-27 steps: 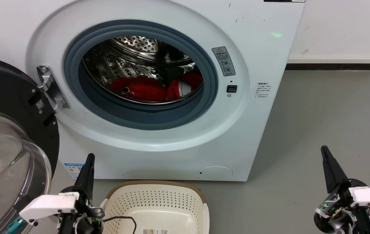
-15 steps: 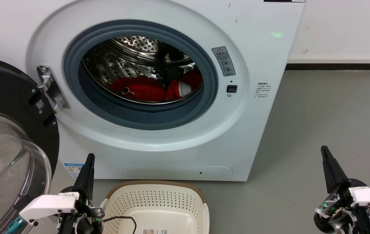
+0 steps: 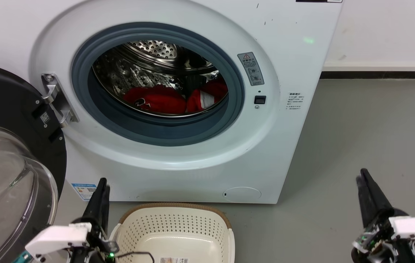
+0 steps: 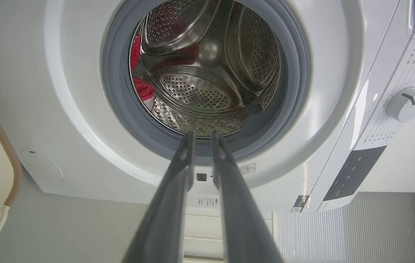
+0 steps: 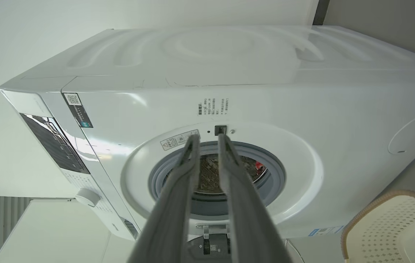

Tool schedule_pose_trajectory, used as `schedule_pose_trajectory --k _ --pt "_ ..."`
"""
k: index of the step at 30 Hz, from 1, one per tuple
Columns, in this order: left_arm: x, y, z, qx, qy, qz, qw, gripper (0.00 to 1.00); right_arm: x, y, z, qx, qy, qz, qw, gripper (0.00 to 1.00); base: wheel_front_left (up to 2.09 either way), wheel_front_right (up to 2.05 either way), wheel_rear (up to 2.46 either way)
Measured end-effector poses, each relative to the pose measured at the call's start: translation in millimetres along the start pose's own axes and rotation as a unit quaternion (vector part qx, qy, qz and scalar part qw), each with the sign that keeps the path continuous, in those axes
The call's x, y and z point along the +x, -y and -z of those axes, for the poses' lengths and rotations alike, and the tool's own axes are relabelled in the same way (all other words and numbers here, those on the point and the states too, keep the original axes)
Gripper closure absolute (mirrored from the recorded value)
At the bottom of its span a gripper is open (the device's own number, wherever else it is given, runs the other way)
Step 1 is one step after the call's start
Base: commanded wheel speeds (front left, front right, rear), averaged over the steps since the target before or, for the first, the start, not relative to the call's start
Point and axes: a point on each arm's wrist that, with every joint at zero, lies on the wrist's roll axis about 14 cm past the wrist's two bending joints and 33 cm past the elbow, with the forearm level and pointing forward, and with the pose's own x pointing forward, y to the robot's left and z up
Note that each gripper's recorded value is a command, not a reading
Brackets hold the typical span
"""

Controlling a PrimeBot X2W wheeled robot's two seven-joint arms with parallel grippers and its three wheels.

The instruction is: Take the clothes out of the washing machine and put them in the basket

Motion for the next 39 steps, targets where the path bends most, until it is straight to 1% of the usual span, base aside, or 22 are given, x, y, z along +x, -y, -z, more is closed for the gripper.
schedule_pose_trajectory --k 2,4,10,15,21,22,25,29,32,39 --pt "-5.6 -12.4 0.1 -0.002 0.001 -0.018 1.0 0.0 -5.3 11.4 -0.5 0.001 0.001 0.017 1.0 0.0 0.0 0.0 0.0" --pt "-8.6 -17.0 0.1 -0.002 0.003 -0.025 1.0 0.0 -8.6 16.3 -0.8 0.001 0.004 0.024 1.0 0.0 0.0 0.0 0.0" --pt "-8.3 -11.7 -1.5 0.003 0.014 -0.016 1.0 0.0 -8.6 12.4 0.1 -0.01 0.011 0.018 1.0 0.0 0.0 0.0 0.0" --pt "-11.8 -14.5 -5.6 0.011 0.026 -0.021 0.999 0.0 -11.1 14.0 -1.6 -0.028 0.018 0.021 0.999 0.0 0.0 0.0 0.0" --pt "-14.3 -19.3 -14.9 0.047 0.044 -0.03 0.997 0.0 -13.8 14.4 -4.6 -0.092 0.024 0.024 0.995 0.0 0.0 0.0 0.0" --pt "-16.0 -17.4 -29.2 0.084 0.068 -0.032 0.994 0.0 -14.7 12.7 -12.9 -0.16 0.037 0.025 0.986 0.0 0.0 0.0 0.0" --pt "-16.1 -12.6 -35.1 0.11 0.078 -0.029 0.99 0.0 -13.7 6.2 -13.9 -0.215 0.038 0.018 0.976 0.0 0.0 0.0 0.0" --pt "-15.4 -0.7 -42.3 0.152 0.092 -0.019 0.984 0.0 -12.0 -4.3 -10.4 -0.28 0.035 0.002 0.959 0.0 0.0 0.0 0.0" --pt "-14.2 12.6 -43.8 0.194 0.099 -0.008 0.976 0.0 -11.2 -13.4 -6.8 -0.325 0.034 -0.012 0.945 0.0 0.0 0.0 0.0" --pt "-16.2 28.6 -42.1 0.268 0.109 -0.005 0.957 0.0 -10.8 -37.7 -2.5 -0.408 0.044 -0.048 0.911 0.0 0.0 0.0 0.0"
